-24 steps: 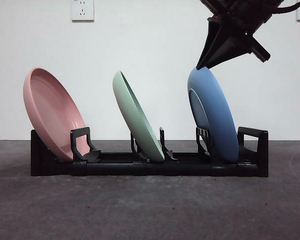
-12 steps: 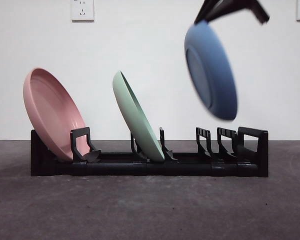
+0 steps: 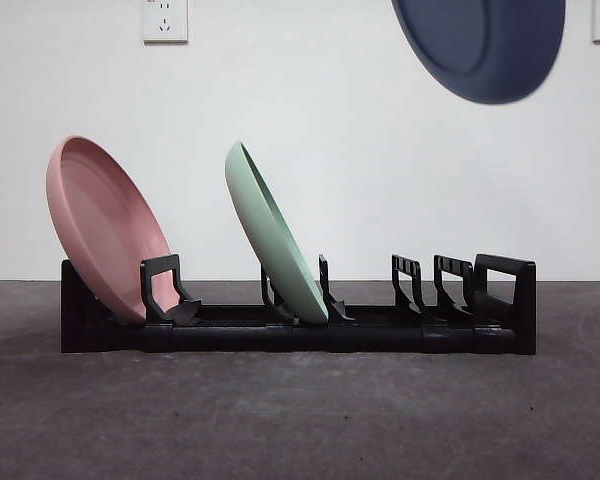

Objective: Place the plate

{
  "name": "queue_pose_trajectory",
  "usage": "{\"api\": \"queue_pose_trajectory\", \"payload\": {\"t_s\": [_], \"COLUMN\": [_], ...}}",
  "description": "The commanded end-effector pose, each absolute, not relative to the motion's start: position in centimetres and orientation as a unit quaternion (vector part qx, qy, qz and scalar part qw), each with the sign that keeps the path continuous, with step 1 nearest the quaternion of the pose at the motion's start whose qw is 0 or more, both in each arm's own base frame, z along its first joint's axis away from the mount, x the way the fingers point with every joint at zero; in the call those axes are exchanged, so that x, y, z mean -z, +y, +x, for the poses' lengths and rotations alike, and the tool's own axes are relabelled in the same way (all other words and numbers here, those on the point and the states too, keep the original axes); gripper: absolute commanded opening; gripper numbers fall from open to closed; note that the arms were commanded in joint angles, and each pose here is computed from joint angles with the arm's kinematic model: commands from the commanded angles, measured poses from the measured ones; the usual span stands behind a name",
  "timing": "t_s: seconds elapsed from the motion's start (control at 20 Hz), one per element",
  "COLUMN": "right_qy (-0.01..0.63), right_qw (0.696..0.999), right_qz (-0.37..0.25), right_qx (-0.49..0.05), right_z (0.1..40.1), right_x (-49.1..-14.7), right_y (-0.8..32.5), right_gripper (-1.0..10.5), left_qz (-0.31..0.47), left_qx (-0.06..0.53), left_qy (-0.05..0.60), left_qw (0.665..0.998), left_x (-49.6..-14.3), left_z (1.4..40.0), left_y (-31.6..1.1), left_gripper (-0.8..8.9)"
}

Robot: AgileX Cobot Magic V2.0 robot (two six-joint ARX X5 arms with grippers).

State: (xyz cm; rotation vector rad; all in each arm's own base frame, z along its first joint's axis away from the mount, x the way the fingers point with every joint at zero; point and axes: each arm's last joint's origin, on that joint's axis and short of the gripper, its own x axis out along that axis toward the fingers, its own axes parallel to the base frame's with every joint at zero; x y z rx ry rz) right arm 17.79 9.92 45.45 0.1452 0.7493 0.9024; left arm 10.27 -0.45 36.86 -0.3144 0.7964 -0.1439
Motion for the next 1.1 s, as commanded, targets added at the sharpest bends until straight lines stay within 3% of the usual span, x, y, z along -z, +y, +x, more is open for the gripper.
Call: {"api": "queue_pose_trajectory", "payload": {"t_s": [0.05,0.3,0.55,0.8,1.1], "right_qy": [0.338,0.350,0.375,0.381,0.389], "right_qw": [0.834,0.819,0.811,0.772,0.730], "right_qz": [0.029,-0.007,-0.126,-0.243,-0.330], "right_qx": [-0.436,-0.454,-0.432,-0.446,-0.456], "right_z": [15.9,12.2,9.0,6.0,6.3], "right_x": [-44.8,-39.4,-33.7,-29.4,-24.7], "right_y": [10.8,12.7,15.8,20.1,25.3], "right_gripper": [0.1,0.1,0.1,0.1,0.1], "left_qz": [-0.147,-0.147,-0.147,-0.147,-0.146], "left_qx": [0.076,0.076,0.076,0.076,0.076], "left_qy": [0.371,0.372,0.371,0.369,0.369], "left_qw": [0.914,0.914,0.914,0.915,0.915], "left_x": [-37.6,-37.6,-37.6,-37.6,-37.6], "left_z": [10.3,10.3,10.3,10.4,10.4], "left_y": [-0.5,-0.5,-0.5,-0.5,-0.5], "left_gripper": [3.40,3.39,3.39,3.39,3.40]}}
